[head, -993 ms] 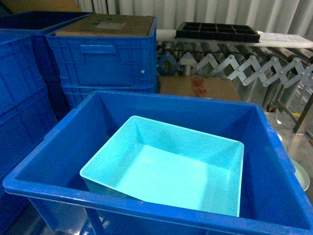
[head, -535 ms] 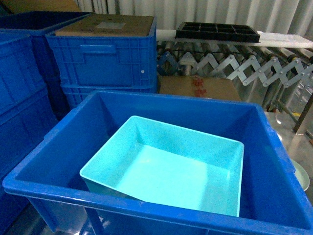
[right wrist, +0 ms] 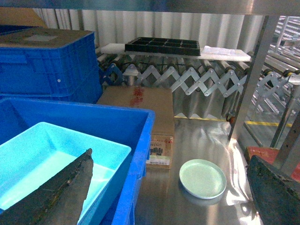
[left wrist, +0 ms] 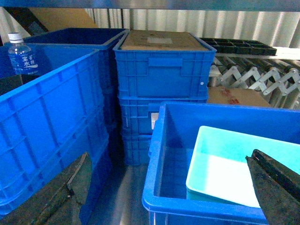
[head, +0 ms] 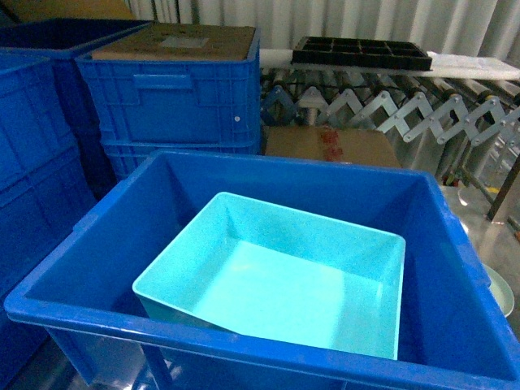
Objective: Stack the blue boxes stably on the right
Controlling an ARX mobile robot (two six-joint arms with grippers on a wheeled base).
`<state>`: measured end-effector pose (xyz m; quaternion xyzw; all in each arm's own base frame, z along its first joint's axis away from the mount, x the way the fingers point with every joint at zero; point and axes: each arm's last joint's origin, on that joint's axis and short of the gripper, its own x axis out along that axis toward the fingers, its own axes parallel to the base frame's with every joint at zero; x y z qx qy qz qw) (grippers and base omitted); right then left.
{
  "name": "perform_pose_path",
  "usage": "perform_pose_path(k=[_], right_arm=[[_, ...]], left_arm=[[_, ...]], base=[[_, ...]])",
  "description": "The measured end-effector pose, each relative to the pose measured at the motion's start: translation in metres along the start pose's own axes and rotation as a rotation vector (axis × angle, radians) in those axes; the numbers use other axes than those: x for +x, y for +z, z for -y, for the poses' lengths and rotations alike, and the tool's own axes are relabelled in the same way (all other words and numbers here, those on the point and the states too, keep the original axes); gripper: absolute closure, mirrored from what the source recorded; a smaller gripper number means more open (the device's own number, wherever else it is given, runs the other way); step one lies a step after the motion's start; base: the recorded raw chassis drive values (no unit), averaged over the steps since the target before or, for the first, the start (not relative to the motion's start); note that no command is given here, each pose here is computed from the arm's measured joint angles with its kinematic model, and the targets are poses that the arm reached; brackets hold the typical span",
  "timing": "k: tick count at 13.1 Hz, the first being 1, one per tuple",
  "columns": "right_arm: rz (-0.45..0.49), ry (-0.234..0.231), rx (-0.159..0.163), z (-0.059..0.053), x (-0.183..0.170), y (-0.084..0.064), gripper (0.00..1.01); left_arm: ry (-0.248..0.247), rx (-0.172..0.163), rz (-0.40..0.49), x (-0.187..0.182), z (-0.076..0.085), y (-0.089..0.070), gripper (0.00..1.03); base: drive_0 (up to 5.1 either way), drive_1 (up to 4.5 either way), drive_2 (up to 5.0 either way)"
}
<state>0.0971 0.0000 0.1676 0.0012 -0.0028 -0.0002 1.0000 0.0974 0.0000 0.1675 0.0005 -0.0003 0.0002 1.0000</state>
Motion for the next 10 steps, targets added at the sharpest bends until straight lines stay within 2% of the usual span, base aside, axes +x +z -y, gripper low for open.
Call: perform_pose_path(k=[10], right_arm=[[0.000, 0.000, 0.000, 0.0000, 0.0000, 0.0000, 0.03]], left_arm=[[0.000, 0.000, 0.000, 0.0000, 0.0000, 0.0000, 0.05]], base=[[0.0, 0.00, 0.0]])
